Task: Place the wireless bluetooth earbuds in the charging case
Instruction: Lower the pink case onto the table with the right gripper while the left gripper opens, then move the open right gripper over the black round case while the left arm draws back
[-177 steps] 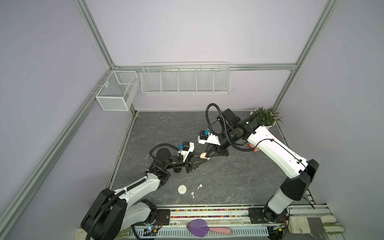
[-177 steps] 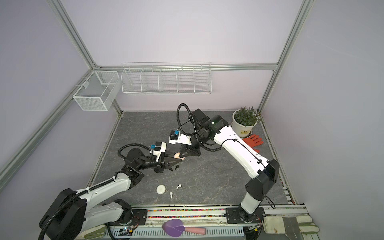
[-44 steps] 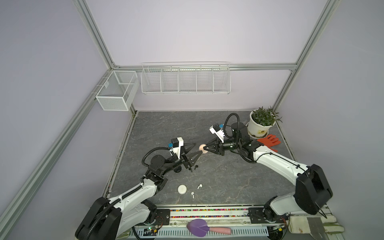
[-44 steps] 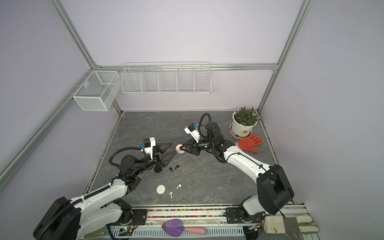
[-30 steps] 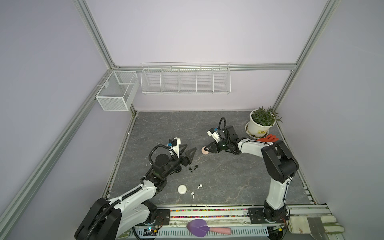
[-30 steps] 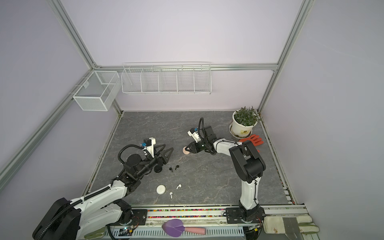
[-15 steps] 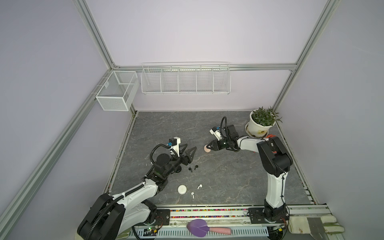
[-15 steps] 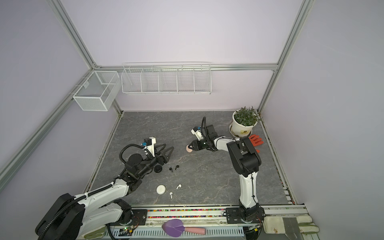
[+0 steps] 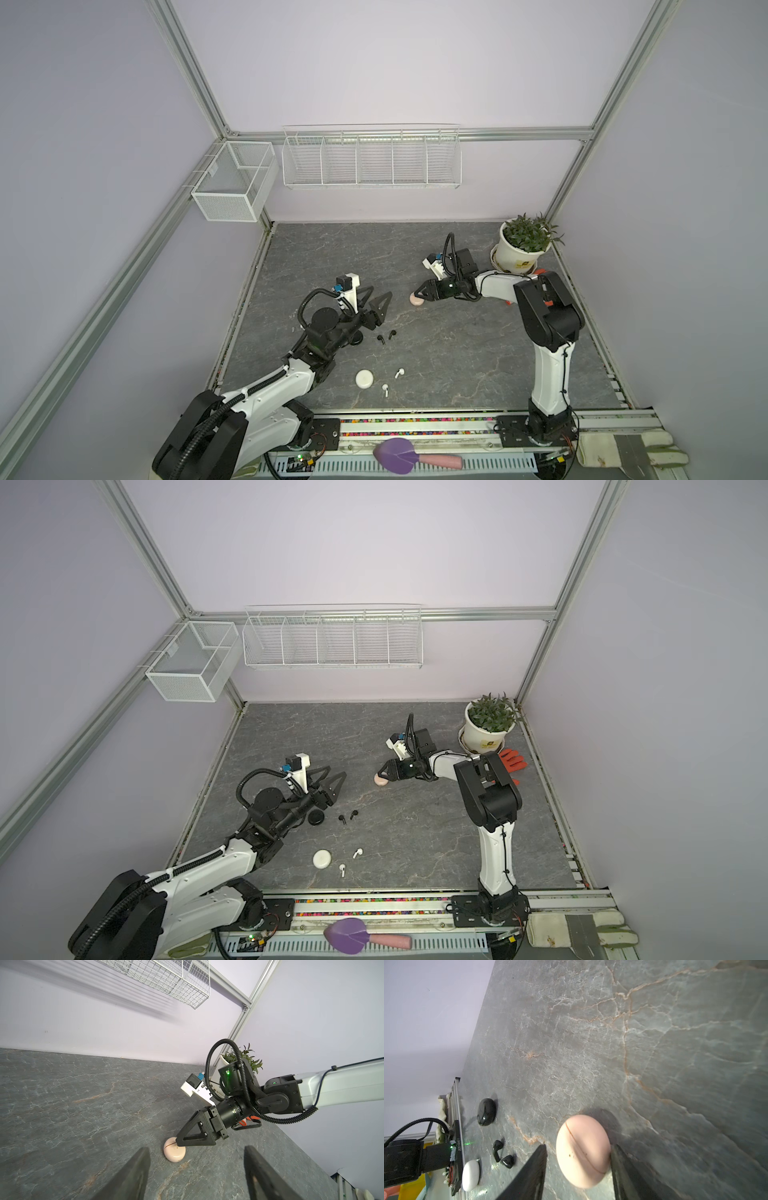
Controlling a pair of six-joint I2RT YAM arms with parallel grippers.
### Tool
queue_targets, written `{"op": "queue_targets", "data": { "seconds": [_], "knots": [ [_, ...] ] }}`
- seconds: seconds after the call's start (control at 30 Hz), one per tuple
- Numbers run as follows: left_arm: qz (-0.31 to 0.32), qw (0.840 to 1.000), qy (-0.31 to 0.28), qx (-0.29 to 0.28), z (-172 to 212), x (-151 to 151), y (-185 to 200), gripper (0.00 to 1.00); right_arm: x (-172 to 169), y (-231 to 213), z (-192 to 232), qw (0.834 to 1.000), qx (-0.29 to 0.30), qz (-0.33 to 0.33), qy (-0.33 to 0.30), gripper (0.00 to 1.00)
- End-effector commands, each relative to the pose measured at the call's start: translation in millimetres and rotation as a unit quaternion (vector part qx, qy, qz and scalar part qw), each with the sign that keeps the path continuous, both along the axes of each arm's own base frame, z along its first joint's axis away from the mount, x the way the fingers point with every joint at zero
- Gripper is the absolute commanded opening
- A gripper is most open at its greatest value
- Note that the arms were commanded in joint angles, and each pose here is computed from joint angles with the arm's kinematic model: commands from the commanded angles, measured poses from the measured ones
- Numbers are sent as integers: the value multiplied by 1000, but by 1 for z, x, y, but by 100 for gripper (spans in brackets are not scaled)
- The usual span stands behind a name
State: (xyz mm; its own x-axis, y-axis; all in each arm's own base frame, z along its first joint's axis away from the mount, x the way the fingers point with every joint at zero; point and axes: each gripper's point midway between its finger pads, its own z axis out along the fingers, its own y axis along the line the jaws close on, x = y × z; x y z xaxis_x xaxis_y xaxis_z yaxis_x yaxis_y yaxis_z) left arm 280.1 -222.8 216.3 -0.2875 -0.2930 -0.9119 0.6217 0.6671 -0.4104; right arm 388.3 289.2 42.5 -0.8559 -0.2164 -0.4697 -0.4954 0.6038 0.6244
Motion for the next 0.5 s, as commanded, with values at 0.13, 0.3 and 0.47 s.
{"op": "queue_targets", "data": {
  "seconds": [0.13, 0.3, 0.47],
  "knots": [
    [9, 1000, 19, 1, -8, -2, 5, 72, -5, -22, 23, 997, -74, -29, -15, 55],
    [25, 998, 54, 4, -11, -4, 12, 73, -40, -24, 29, 992, -115, -37, -21, 52],
    [68, 992, 101, 20, -33, -3, 29, 70, -70, 13, 29, 995, -98, 5, -29, 54]
  ]
}}
